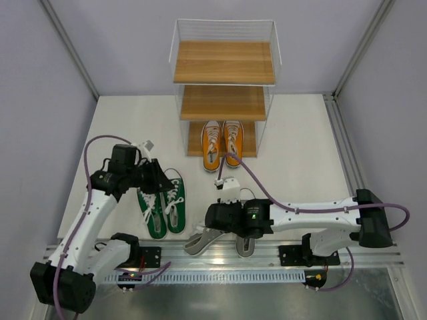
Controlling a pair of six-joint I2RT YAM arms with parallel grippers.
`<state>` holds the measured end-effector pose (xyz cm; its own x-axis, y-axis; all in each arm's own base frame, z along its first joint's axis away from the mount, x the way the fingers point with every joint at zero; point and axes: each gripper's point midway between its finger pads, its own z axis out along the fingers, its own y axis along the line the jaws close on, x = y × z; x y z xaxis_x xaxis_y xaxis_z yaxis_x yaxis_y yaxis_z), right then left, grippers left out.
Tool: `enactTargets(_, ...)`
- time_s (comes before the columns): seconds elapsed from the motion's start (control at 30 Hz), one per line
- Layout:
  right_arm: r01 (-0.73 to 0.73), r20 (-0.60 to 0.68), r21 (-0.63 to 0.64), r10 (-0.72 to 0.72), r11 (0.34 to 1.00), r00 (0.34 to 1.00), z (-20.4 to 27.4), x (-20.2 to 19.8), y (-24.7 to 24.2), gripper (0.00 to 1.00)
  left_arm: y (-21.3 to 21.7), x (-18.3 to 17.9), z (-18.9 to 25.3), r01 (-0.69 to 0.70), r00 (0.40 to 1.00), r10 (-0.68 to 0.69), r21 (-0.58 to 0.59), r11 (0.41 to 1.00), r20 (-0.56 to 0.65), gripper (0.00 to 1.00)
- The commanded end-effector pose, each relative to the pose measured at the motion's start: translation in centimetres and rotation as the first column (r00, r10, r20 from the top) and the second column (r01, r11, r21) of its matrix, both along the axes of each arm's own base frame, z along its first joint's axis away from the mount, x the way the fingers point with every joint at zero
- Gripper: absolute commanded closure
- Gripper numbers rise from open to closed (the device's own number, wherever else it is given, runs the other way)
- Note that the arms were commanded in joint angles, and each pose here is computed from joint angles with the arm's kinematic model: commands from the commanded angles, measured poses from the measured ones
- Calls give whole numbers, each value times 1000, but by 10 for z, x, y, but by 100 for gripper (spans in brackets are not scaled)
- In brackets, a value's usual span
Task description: Place and organize the shoes onto the shoe shelf
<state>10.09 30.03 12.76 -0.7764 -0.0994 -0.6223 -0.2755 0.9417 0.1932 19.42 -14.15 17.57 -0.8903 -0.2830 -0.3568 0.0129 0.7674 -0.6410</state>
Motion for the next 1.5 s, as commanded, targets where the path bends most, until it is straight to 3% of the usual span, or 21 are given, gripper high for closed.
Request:
enactTargets(0.0, 54, -117, -56, -61, 997, 991, 7, -23, -11, 96, -32, 8, 22, 120, 990, -118, -24, 993, 74, 81)
enactTargets(0.03, 51, -130, -73, -60, 996, 990, 3, -25, -13, 96, -40, 10, 22, 124, 990, -122, -23, 992, 73, 90)
enactTargets(0.13, 51, -186, -118, -73, 992, 980, -16, -34, -20, 96, -71, 10, 19, 187, 980, -184, -27, 982, 74, 100)
enactTargets(0.27, 66, -221, -140, -96, 988, 971, -26, -38, -27, 96, -89, 11, -5, 219, 975, -219, -8, 976, 36, 100)
enactTargets(0.6, 44, -304, -186, -100, 982, 947, -71, -49, -45, 96, -107, -4, -103, 287, 952, -260, 169, 943, -164, 100)
enactTargets(0.83, 71, -259, -145, -107, 987, 960, -84, -20, -33, 96, -115, -19, -156, 309, 934, -260, 188, 932, -244, 100)
enactTargets(1.07, 99, -151, -77, -110, 992, 982, -70, 40, 7, 96, -142, -43, -144, 344, 926, -314, 128, 930, -211, 100)
enactTargets(1.27, 182, -48, -103, -188, 978, 981, -57, 90, 0, 96, -139, -48, -137, 311, 937, -284, 119, 943, -204, 100)
enactTargets(1.47, 208, 20, -92, -207, 974, 978, -38, 116, -8, 96, -135, -47, -124, 286, 948, -262, 123, 950, -180, 100)
